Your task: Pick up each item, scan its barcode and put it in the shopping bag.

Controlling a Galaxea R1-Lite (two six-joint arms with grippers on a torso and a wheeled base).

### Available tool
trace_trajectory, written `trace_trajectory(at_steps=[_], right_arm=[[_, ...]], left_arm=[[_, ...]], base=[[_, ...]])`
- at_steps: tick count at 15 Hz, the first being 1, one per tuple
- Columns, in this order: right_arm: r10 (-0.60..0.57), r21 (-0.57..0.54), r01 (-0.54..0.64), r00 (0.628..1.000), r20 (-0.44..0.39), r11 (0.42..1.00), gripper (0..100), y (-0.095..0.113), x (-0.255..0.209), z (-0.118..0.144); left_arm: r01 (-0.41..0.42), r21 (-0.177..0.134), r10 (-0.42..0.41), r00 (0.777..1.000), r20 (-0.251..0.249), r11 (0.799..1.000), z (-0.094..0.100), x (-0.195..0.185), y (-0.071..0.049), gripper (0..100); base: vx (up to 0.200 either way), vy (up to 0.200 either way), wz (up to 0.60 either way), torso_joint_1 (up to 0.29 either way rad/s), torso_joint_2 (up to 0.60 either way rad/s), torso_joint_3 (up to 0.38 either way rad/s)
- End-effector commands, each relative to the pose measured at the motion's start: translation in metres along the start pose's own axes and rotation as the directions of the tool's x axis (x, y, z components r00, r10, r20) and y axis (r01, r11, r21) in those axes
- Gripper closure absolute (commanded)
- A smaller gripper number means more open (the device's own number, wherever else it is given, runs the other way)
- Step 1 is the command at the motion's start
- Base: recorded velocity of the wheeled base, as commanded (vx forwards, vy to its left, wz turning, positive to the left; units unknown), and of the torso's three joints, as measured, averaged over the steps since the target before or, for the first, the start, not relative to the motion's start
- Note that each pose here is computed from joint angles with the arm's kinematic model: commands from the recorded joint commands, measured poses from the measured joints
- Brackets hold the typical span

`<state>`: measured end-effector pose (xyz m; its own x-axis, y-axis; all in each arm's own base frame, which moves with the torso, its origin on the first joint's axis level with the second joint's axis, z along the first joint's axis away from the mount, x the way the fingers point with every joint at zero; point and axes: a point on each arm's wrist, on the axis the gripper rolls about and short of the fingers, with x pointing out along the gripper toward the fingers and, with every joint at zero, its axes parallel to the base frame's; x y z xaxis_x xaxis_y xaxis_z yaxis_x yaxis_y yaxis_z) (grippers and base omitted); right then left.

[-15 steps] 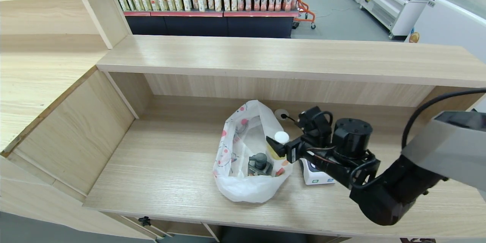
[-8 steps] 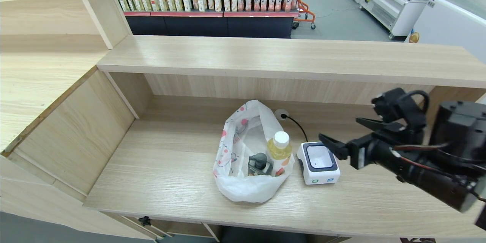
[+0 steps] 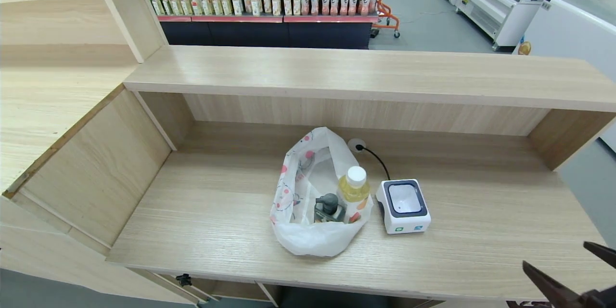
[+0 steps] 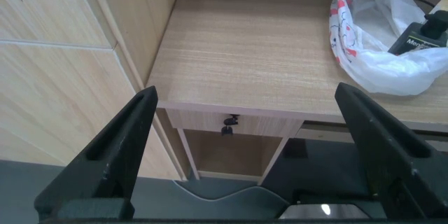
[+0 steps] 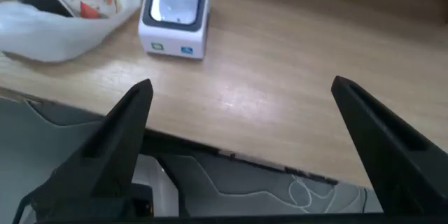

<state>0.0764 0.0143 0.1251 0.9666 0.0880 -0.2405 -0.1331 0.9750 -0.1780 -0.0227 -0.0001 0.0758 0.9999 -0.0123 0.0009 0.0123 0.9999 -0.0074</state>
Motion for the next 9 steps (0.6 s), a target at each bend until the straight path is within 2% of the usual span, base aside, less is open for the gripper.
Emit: trace_trajectory(at_steps=[1, 3, 4, 6, 9], right_arm=[[-0.069, 0.033, 0.067, 0.996, 0.062, 0.997, 0, -0.002, -0.053, -0.037], [-0.112, 0.052, 0.108, 0.991, 0.078, 0.993, 0, 0.004, -0.071, -0.060], [-0.092, 0.050, 0.086, 0.987, 0.132, 0.995, 0, 0.007, -0.079, -0.066], [-0.092, 0.041, 0.086, 0.972, 0.218, 0.995, 0, 0.008, -0.086, -0.068], [-0.102, 0.074, 0.087, 0.969, 0.227, 0.993, 0, 0.008, -0.087, -0.069]], left_arm=[[0.000, 0.000, 0.000, 1.000, 0.001, 1.000, 0.000, 0.000, 0.000, 0], [0.000, 0.000, 0.000, 1.000, 0.001, 1.000, 0.000, 0.000, 0.000, 0], [0.000, 0.000, 0.000, 1.000, 0.001, 1.000, 0.000, 0.000, 0.000, 0], [0.000, 0.000, 0.000, 1.000, 0.001, 1.000, 0.000, 0.000, 0.000, 0], [0.000, 0.000, 0.000, 1.000, 0.001, 1.000, 0.000, 0.000, 0.000, 0]], base=[[0.000, 0.000, 0.00, 0.000, 0.00, 0.000], [0.000, 0.000, 0.00, 0.000, 0.00, 0.000], [0.000, 0.000, 0.00, 0.000, 0.00, 0.000], [0.000, 0.000, 0.00, 0.000, 0.00, 0.000], [0.000, 0.000, 0.00, 0.000, 0.00, 0.000]])
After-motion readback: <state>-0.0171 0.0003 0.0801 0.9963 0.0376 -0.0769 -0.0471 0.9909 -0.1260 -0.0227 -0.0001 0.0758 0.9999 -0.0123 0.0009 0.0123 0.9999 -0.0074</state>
